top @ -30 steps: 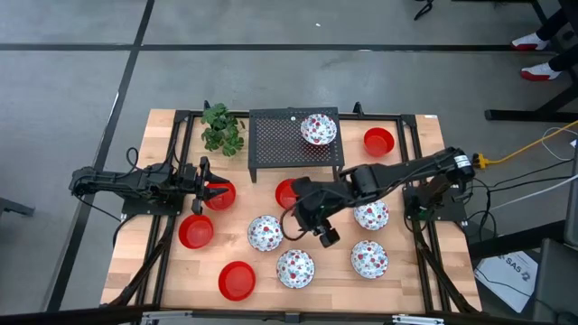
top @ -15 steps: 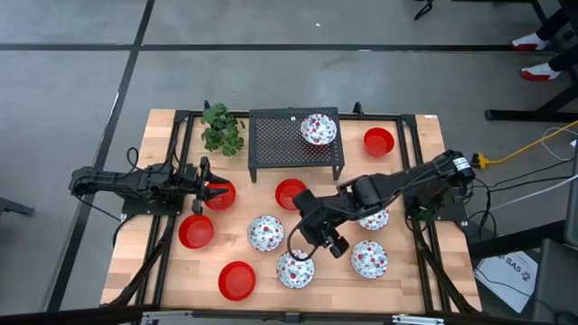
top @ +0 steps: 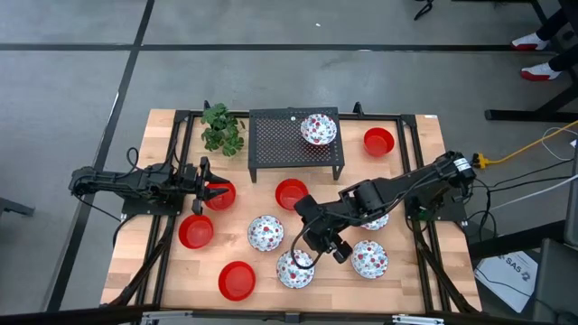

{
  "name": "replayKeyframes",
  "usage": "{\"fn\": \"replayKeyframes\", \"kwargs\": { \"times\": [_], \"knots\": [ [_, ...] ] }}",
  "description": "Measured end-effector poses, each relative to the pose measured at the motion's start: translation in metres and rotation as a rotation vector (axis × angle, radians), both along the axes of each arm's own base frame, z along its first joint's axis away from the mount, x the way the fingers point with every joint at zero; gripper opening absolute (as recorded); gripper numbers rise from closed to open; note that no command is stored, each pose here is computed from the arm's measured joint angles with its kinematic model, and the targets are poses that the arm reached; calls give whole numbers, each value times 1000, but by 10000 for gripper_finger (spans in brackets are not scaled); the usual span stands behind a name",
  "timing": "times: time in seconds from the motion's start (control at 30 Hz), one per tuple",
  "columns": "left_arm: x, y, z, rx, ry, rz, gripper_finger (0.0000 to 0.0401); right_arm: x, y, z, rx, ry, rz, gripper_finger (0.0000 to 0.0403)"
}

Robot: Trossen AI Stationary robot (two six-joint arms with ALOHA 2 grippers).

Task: Pick & Place Mini bowls
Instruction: Put the red bowl on the shelf

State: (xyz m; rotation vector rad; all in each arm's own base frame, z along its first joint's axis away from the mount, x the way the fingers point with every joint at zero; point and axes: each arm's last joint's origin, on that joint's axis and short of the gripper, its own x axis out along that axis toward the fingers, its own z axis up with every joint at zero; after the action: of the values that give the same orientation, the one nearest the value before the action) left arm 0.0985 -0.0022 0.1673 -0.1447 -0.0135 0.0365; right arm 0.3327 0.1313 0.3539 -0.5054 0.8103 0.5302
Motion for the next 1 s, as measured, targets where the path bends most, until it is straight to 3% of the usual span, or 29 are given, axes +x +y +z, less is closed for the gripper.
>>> {"fn": "replayKeyframes", "kwargs": {
  "times": [0.7,1.0],
  "knots": [
    [0,0,0,0,-1,0,123,3,8,-9,-4,35,6,207],
    [0,0,0,0,0,0,123,17,14,-34,-12,111,-23,207]
  ]
}}
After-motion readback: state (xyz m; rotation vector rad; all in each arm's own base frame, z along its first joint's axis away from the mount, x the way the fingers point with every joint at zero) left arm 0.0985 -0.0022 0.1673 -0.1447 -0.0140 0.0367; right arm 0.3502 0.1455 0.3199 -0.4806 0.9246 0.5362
